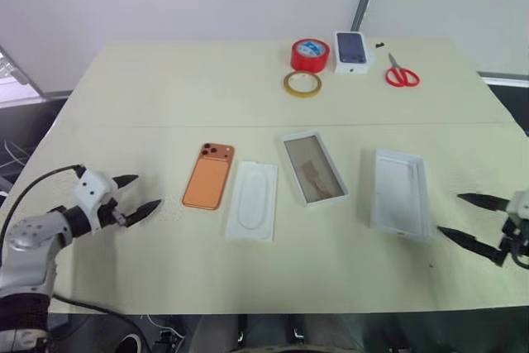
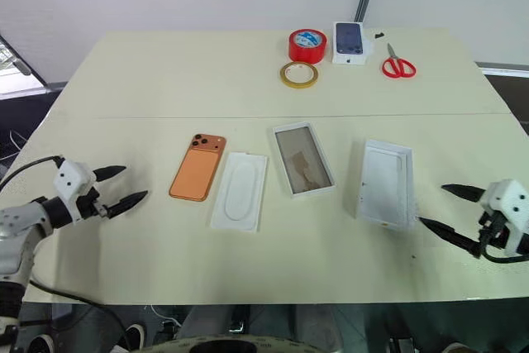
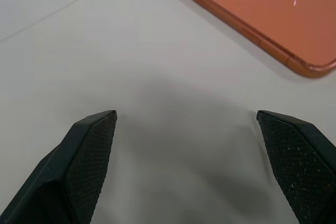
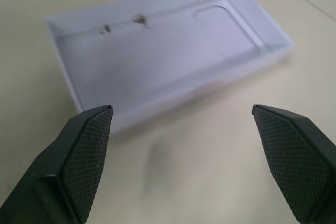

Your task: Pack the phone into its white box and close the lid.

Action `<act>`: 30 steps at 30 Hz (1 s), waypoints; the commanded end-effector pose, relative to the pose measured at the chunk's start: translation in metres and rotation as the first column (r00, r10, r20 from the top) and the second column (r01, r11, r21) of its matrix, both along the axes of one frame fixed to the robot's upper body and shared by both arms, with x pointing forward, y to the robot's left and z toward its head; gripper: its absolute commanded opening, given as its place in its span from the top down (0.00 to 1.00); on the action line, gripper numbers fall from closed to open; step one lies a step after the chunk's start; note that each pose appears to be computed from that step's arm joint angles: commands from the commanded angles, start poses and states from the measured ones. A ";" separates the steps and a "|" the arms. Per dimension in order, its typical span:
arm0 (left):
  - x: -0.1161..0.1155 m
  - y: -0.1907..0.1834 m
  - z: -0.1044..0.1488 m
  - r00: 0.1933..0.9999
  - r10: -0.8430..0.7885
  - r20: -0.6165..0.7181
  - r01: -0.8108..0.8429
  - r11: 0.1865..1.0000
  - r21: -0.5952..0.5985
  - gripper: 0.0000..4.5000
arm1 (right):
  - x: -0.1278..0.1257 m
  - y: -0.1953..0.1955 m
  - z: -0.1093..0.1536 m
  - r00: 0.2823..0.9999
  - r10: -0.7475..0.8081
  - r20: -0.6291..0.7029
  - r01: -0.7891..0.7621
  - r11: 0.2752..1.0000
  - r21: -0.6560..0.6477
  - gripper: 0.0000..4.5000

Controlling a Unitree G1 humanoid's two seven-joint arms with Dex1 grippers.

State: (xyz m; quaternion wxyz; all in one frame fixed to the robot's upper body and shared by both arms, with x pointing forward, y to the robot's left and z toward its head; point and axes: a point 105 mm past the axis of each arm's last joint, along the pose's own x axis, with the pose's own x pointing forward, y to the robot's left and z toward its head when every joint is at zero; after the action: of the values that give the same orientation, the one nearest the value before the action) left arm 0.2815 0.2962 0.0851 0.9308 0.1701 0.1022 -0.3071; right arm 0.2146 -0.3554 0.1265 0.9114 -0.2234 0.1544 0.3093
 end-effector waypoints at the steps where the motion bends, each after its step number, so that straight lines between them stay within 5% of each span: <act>1: 0.001 0.003 0.019 0.997 0.009 0.073 -0.009 1.000 -0.003 0.00 | -0.001 -0.005 0.011 0.999 -0.011 0.038 0.011 1.000 -0.002 0.01; 13: -0.002 -0.012 0.015 0.994 -0.082 0.077 0.076 0.994 0.076 0.00 | 0.007 0.003 0.012 0.999 0.028 0.040 -0.027 0.999 -0.033 0.01; 30: 0.002 -0.030 0.035 0.989 -0.117 0.086 0.120 0.992 -0.034 0.00 | 0.020 0.020 0.018 0.995 0.077 0.058 -0.074 0.996 -0.048 0.01</act>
State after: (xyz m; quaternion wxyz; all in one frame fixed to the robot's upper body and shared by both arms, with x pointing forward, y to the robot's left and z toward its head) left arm 0.2820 0.2709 0.1078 0.9151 0.1781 0.0588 -0.3569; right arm 0.2307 -0.3400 0.1330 0.9041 -0.2357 0.1411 0.3273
